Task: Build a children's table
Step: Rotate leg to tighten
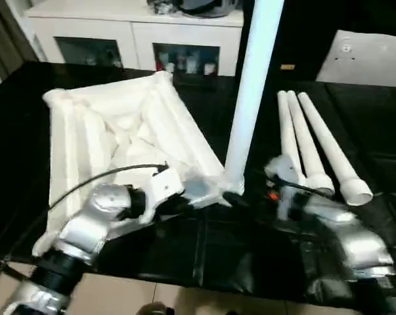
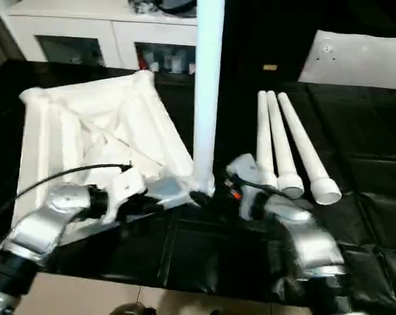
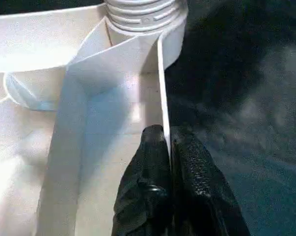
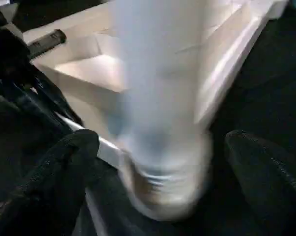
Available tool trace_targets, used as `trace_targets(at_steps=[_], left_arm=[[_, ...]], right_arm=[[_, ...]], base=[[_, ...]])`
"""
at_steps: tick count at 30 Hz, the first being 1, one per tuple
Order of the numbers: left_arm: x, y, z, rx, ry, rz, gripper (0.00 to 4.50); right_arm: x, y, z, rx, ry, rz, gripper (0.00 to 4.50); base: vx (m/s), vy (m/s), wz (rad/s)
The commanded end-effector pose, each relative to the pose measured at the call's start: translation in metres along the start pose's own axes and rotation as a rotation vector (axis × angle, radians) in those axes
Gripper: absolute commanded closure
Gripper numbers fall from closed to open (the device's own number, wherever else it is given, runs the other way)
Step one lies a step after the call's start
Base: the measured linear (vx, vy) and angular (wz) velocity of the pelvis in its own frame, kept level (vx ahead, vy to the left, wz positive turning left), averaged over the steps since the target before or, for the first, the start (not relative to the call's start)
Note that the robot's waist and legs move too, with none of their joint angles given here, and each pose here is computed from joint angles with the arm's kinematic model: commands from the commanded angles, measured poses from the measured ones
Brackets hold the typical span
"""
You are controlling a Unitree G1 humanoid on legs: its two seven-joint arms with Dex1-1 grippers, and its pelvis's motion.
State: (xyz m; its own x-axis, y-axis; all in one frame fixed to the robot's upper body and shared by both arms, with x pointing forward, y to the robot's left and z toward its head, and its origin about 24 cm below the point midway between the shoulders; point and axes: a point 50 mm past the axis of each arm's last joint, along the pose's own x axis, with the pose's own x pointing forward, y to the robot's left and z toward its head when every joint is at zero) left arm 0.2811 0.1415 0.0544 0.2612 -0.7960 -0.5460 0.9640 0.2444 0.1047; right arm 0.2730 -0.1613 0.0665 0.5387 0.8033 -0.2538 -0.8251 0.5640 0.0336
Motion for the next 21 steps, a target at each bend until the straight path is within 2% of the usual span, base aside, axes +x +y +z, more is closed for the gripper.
trace_targets(at_steps=[1, 6, 9, 12, 20, 21], left_arm=[[0.0, 0.0, 0.016, 0.122, -0.028, -0.126, 4.5], [-0.004, -0.003, 0.011, 0.172, 0.015, -0.267, 4.5], [-0.005, -0.003, 0.009, 0.206, 0.036, -0.3, 4.5], [-0.006, -0.002, 0.006, 0.213, 0.046, -0.321, 4.5], [-0.005, 0.003, 0.004, 0.223, 0.055, -0.319, 4.5], [-0.005, 0.004, 0.004, 0.223, 0.056, -0.319, 4.5]], right_arm=[[-0.004, 0.006, 0.003, -0.05, 0.001, 0.106, 0.05], [-0.008, 0.007, -0.003, -0.126, 0.048, 0.192, 0.05], [-0.009, 0.01, -0.004, -0.151, 0.073, 0.25, 0.05], [-0.01, 0.012, -0.005, -0.165, 0.094, 0.31, 0.39], [-0.008, 0.017, -0.011, -0.178, 0.109, 0.388, 0.84], [-0.009, 0.018, -0.011, -0.179, 0.11, 0.393, 1.15]], base=[[0.0, 0.0, 0.0], [0.0, 0.0, 0.0], [0.0, 0.0, 0.0], [0.0, 0.0, 0.0], [0.0, 0.0, 0.0], [0.0, 0.0, 0.0]])
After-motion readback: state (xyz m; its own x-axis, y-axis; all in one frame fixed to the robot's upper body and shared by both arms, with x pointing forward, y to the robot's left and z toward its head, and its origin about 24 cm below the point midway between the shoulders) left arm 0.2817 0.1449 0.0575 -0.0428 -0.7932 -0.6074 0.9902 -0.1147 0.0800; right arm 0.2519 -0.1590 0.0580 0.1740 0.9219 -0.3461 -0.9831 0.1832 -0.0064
